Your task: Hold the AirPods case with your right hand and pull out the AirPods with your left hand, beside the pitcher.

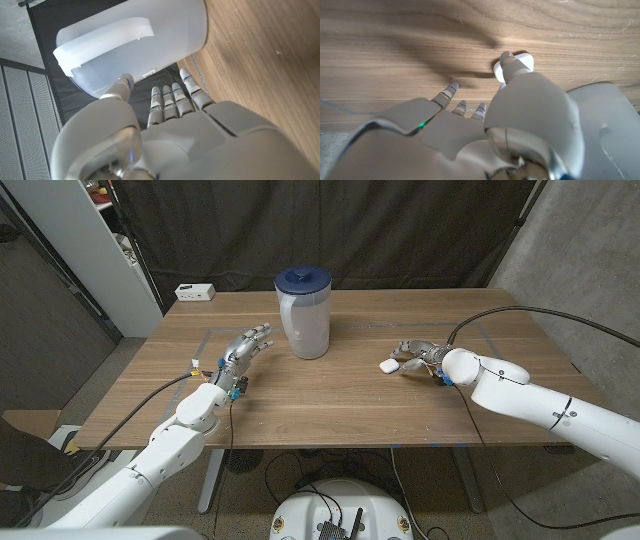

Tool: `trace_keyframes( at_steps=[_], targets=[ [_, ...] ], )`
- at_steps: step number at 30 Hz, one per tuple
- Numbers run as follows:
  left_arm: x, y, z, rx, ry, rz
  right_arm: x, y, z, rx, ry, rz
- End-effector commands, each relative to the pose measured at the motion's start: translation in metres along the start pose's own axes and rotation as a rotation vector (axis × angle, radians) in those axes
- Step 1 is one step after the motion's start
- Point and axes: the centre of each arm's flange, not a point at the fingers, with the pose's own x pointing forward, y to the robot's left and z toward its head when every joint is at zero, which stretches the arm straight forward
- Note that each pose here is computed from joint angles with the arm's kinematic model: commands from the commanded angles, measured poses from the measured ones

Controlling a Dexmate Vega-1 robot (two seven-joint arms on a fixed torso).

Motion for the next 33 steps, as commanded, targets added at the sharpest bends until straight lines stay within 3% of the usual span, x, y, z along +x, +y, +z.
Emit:
trace_keyframes(
  at_steps=[1,12,23,33],
  targets=[
    [-0.003,0.000,0.000,0.001,0.002,0.001,0.005,0.000,0.006,-0.055,-0.001,0.036],
    [-0.008,-0.004,-0.002,-0.007,-0.001,0.007,0.006,-0.005,0.011,-0.093,-0.009,0.052],
    [-0.012,-0.006,-0.007,-0.020,0.004,0.007,-0.001,-0.005,0.018,-0.083,-0.094,0.014],
    [-0.015,-0.005,-0.009,-0.033,0.001,0.018,0.007,-0.007,0.023,-0.130,-0.126,0.041]
  ],
)
